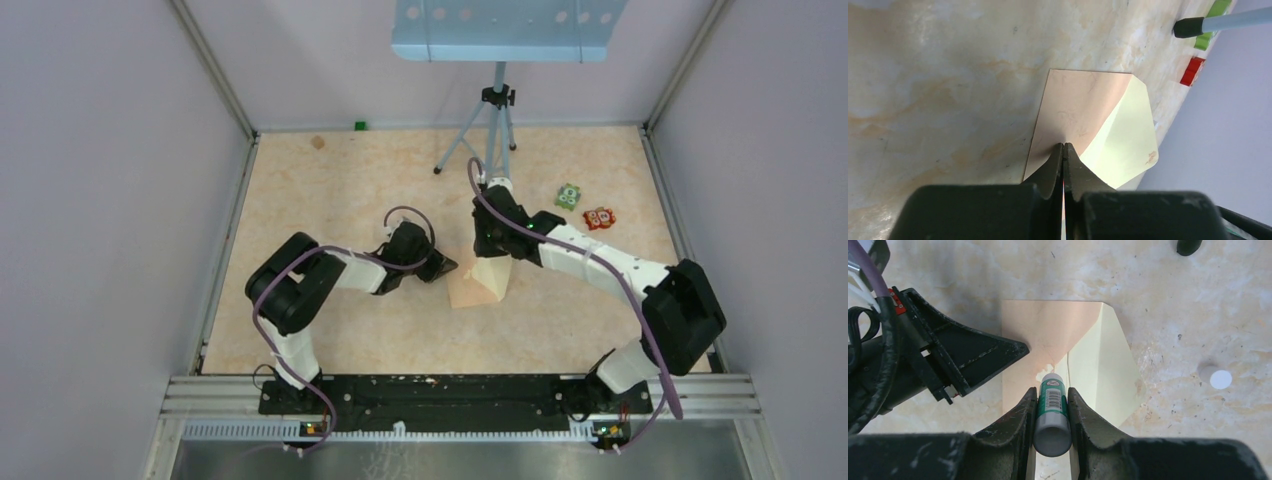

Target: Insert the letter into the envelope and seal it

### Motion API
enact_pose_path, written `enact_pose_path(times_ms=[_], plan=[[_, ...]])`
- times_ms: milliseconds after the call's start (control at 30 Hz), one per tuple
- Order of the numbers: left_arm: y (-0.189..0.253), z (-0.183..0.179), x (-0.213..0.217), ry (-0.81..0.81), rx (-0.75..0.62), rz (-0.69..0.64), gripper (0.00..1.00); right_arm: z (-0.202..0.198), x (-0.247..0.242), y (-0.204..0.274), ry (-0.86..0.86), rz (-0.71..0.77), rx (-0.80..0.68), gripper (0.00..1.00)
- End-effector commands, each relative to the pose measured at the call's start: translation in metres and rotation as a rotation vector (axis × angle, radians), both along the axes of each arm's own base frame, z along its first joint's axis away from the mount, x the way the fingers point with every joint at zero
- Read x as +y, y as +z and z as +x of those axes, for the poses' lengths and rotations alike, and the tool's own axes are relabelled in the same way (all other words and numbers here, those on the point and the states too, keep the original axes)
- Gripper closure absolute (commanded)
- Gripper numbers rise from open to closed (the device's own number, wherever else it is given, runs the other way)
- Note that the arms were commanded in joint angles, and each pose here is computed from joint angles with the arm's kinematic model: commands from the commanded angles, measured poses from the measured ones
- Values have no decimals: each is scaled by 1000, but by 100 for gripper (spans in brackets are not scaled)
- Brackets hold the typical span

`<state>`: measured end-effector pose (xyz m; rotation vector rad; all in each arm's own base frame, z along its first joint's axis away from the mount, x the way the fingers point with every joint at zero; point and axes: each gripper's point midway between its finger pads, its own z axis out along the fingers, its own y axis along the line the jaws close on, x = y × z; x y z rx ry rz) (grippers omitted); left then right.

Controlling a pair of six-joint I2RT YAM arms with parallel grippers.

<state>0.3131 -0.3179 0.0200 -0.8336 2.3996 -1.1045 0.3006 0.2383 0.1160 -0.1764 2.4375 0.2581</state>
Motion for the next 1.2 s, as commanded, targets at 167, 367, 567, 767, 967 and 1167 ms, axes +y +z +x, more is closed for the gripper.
enact_pose_path(times_ms=[167, 367, 567, 767, 967, 1167], plan=[[36, 23, 20, -70, -194, 231, 92, -4, -22, 81, -21, 102, -103, 100], [122, 26, 20, -159, -470, 228, 41, -18, -42, 116, -32, 131, -146, 100], [186, 6, 22, -362, -829, 271, 24, -38, -42, 143, 25, 189, -145, 100], [236, -27, 15, -596, -1147, 295, 22, -62, -37, 165, 113, 253, -128, 100], [250, -64, -7, -842, -1363, 314, 9, -81, -29, 180, 202, 314, -102, 100], [249, -103, -35, -982, -1586, 344, 6, -90, -19, 187, 258, 354, -78, 100]])
